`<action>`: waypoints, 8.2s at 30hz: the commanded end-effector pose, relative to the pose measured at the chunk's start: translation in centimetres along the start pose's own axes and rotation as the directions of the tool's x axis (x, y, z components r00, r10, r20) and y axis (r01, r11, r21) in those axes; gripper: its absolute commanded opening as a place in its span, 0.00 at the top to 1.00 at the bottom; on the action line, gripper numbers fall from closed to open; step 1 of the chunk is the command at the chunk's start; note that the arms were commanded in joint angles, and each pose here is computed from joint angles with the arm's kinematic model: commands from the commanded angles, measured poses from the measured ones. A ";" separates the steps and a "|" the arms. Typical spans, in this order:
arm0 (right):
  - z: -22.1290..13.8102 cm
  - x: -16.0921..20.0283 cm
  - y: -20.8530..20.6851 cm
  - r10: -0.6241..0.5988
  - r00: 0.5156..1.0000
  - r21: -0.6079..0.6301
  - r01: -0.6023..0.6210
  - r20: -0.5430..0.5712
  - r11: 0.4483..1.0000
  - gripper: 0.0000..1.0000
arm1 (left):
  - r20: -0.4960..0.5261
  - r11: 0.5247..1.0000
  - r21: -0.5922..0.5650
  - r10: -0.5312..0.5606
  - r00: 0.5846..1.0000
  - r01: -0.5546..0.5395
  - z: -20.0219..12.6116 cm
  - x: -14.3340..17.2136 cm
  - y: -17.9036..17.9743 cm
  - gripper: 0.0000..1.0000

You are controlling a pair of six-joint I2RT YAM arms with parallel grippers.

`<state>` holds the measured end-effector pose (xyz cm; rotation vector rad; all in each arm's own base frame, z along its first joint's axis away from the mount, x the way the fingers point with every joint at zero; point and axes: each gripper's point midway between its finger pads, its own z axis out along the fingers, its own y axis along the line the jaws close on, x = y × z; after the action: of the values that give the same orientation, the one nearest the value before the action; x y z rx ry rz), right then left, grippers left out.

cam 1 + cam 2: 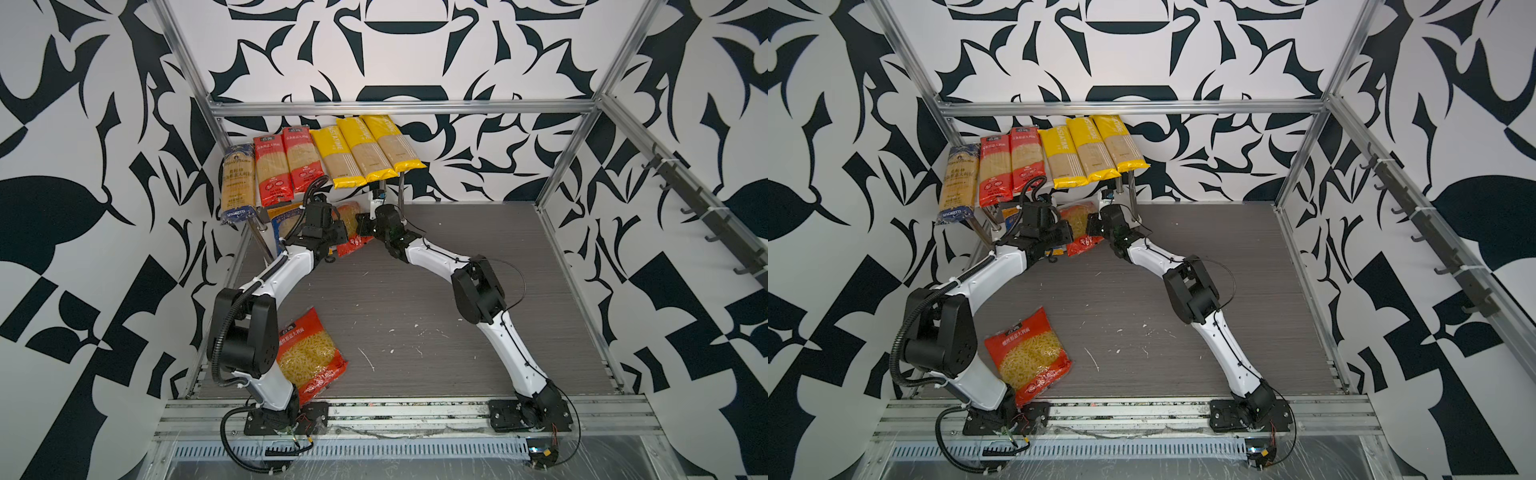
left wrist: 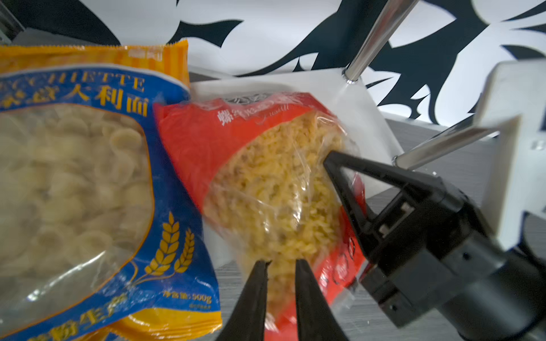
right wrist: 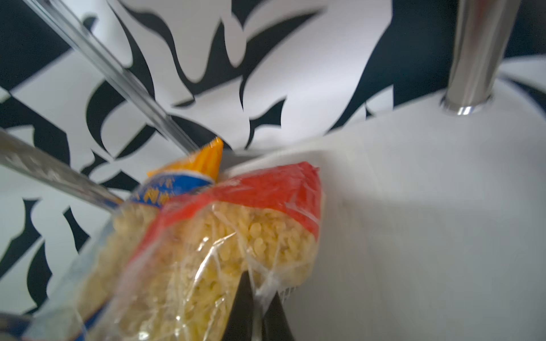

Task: Arrange pasta packages on shelves
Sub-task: Place the pasta bag on the shelf, then move the pasta bag to the shelf, then move the pasta bag to the center of the table.

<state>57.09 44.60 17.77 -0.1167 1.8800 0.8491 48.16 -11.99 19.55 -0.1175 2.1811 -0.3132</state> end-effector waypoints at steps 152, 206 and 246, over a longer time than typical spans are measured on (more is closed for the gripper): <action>-3.8 2.5 1.3 0.615 0.785 0.041 -0.618 0.076 0.785 0.37 | 0.073 0.989 0.133 -0.068 0.995 0.058 -3.4 4.0 -0.6 0.43; -4.8 4.5 3.1 0.033 0.856 -0.285 -0.208 -0.516 0.936 1.00 | 0.093 0.994 0.106 -0.042 0.995 0.032 -4.5 2.7 -0.1 0.43; -15.9 20.3 11.5 0.083 0.749 -0.150 -0.238 -0.657 0.960 0.40 | -0.037 0.986 -0.089 -0.142 0.989 0.139 -11.4 9.4 4.8 0.39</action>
<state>30.93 48.16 7.53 -0.4402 2.5477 1.2854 35.46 -8.88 18.49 -0.2420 2.1824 -0.3766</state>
